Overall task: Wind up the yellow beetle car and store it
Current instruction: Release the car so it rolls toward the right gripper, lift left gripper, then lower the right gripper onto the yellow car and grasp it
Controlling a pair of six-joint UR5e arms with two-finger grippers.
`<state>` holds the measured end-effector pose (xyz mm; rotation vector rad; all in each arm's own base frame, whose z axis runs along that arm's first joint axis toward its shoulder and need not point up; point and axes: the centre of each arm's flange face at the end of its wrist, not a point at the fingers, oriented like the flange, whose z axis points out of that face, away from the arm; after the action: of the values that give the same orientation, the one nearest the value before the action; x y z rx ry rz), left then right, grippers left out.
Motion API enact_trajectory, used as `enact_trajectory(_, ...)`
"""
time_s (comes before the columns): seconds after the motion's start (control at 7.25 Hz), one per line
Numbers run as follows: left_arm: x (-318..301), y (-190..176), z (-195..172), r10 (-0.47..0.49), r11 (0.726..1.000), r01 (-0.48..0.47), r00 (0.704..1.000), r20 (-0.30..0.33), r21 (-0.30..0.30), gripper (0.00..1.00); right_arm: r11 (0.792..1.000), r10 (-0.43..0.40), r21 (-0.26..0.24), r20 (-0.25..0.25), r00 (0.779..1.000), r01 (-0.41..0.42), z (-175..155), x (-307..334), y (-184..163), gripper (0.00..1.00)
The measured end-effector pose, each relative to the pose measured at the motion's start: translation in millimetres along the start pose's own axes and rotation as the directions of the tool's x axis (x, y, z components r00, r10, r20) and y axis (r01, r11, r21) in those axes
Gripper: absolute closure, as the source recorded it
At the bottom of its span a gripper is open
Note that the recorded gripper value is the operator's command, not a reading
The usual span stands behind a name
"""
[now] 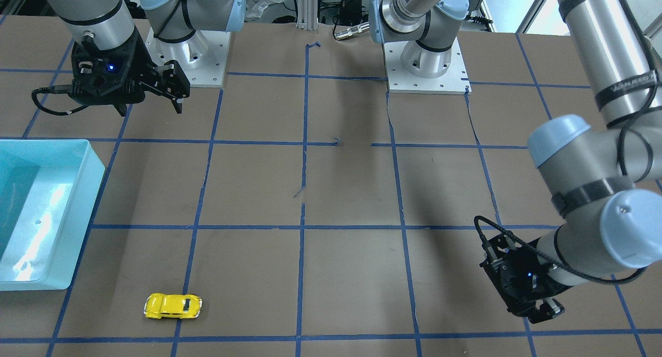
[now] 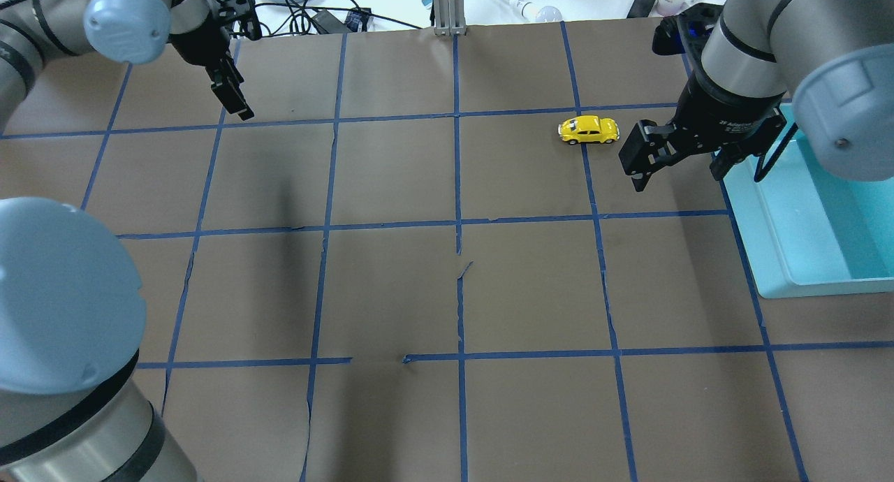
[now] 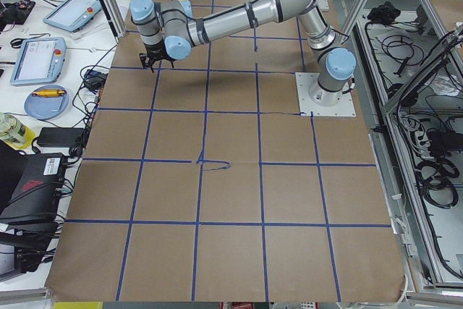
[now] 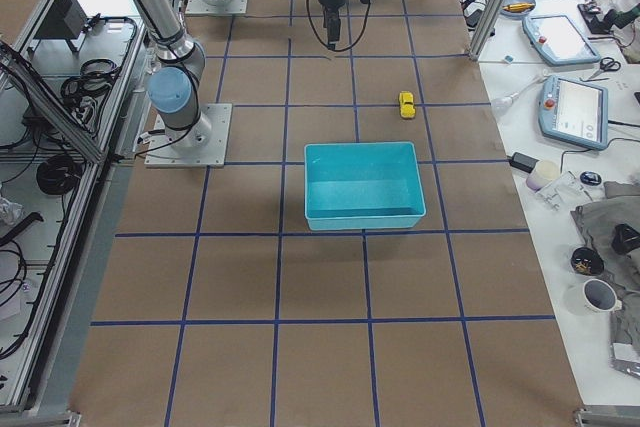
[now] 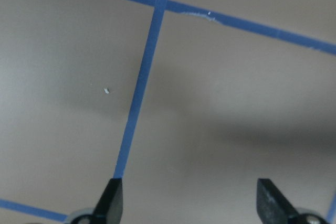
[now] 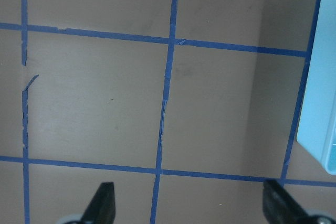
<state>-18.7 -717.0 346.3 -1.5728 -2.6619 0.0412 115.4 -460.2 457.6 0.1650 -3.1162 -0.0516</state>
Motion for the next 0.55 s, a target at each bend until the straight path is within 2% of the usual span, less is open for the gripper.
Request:
enact_trajectory(0.14, 22.8, -1.6, -42.3, -0.172, 0.985, 0.172, 0.985, 0.008, 0.021, 0.0, 1.0, -0.005, 0.0, -0.01, 1.0, 0.005, 0.1, 1.2, -0.4, 0.0)
enact_trajectory(0.28, 53.6, -10.1, -86.4, -0.346, 0.938, 0.345, 0.938, 0.026, 0.046, 0.0, 1.0, -0.009, -0.001, -0.032, 0.999, 0.009, 0.7, 4.3, -1.4, 0.0)
enact_trajectory(0.41, 88.9, -22.2, -126.0, -0.5, 0.865, 0.496, 0.865, 0.038, 0.073, 0.0, 1.0, -0.009, -0.001, -0.046, 0.999, 0.009, 7.0, 8.2, -8.2, 0.0)
enact_trajectory(0.55, 119.6, -30.6, -150.3, -0.632, 0.774, 0.628, 0.775, 0.028, 0.082, 0.0, 0.999, -0.035, 0.009, -0.053, 0.998, 0.035, 22.1, 11.3, -26.0, 0.0)
